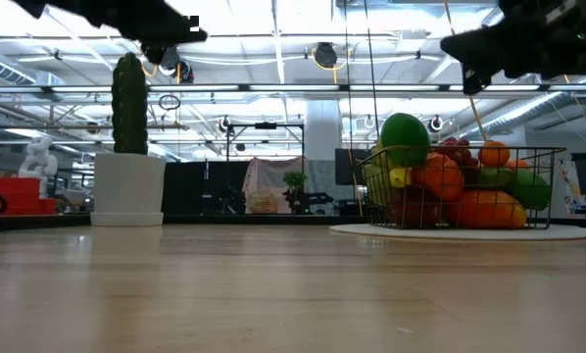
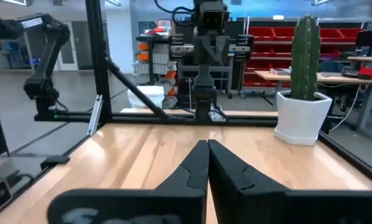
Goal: Build produce basket
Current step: Return to Home Position
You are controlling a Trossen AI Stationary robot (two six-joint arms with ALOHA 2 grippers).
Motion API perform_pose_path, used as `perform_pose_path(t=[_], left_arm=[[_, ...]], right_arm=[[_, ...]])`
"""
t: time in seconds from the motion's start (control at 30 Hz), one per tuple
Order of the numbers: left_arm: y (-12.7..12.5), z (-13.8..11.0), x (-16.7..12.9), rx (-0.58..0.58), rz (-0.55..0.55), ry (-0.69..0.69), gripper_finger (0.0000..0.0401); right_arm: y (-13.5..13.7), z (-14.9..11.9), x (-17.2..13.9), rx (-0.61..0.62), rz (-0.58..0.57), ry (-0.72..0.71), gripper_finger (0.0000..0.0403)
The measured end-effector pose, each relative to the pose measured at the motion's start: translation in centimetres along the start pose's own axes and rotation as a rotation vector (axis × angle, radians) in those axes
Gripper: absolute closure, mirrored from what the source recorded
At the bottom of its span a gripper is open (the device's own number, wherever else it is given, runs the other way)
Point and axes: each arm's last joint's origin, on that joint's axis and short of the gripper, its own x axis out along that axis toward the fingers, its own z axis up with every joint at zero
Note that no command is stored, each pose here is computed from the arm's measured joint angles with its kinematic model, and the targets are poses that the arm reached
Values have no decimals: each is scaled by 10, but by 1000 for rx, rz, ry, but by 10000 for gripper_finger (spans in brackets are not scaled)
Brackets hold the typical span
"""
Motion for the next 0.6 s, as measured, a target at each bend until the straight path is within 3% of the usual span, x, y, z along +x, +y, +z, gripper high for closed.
perform_pose_path(t=[0.33,0.6], left_arm=[[16,-30,-11,-41,-7,-13,396],[23,-37,-12,-59,-39,-7,394]], right_arm=[[2,-22,-13,2,12,-3,403],[1,-13,-21,-11,-19,-125,403]])
